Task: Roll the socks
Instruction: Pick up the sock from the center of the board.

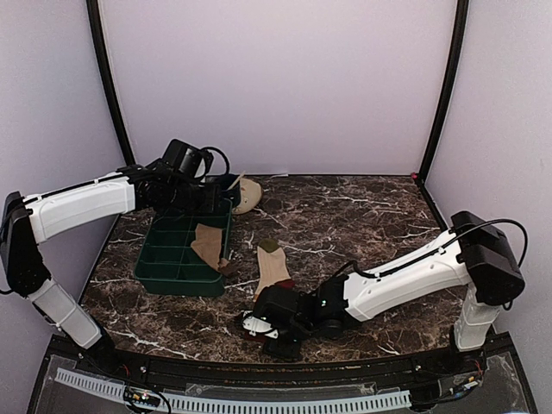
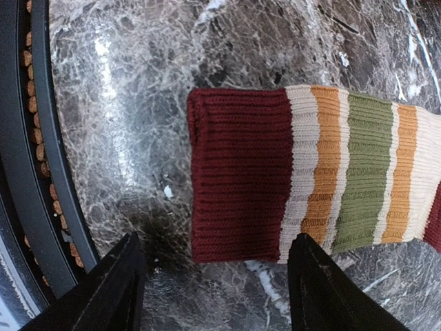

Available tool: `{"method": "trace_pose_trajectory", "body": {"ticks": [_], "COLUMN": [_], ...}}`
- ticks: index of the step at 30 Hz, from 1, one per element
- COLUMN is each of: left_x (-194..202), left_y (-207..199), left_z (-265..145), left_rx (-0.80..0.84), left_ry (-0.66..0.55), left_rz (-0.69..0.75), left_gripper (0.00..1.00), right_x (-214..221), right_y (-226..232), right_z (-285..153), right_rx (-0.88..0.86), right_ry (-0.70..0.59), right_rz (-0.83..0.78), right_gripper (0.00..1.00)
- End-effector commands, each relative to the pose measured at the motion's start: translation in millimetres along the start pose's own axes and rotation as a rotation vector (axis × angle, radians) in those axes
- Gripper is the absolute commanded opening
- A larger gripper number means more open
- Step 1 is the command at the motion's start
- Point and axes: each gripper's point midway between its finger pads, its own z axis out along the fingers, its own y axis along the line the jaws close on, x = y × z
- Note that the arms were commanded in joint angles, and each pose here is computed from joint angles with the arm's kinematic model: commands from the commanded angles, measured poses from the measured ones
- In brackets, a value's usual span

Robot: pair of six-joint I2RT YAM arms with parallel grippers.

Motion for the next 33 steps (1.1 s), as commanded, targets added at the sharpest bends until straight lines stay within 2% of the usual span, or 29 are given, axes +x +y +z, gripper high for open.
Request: {"method": "trace_pose_trajectory", "body": {"ticks": [1,14,24,29,33], "left_x": [-5.4,-7.1,-4.9,-4.9,-4.5], "left_y": [-0.2,14.8,19.1,21.1,22.6], "left_z": [-9.6,-1.9,-1.9,-4.8,-8.3], "left_rx": [0.022,-0.001,-0.002,-0.001,0.0], "left_ry": [-0.032,-0.029,-0.028,-0.034,-0.039], "left_rz": [-0.018,-0.039,-0.042,-0.044,-0.044], "left_gripper": [0.48,0.48,0.48,0.48,0.48], "right_x": [-13.9,2.0,7.6,7.2,-4.9], "right_y": [-0.8,-4.5,-1.9,2.2,4.7], "right_z": [3.0,17.5,24.5,20.3,10.7], "right_rx": [-0.012,-0.058,-0.107,-0.132,-0.15], "right_ry": [-0.043,0.013,0.068,0.079,0.061], "right_rz": [-0.009,-0.008,0.016,0.038,0.058], "right_gripper": [0.65,0.57,0.35,0.15,0.12]}}
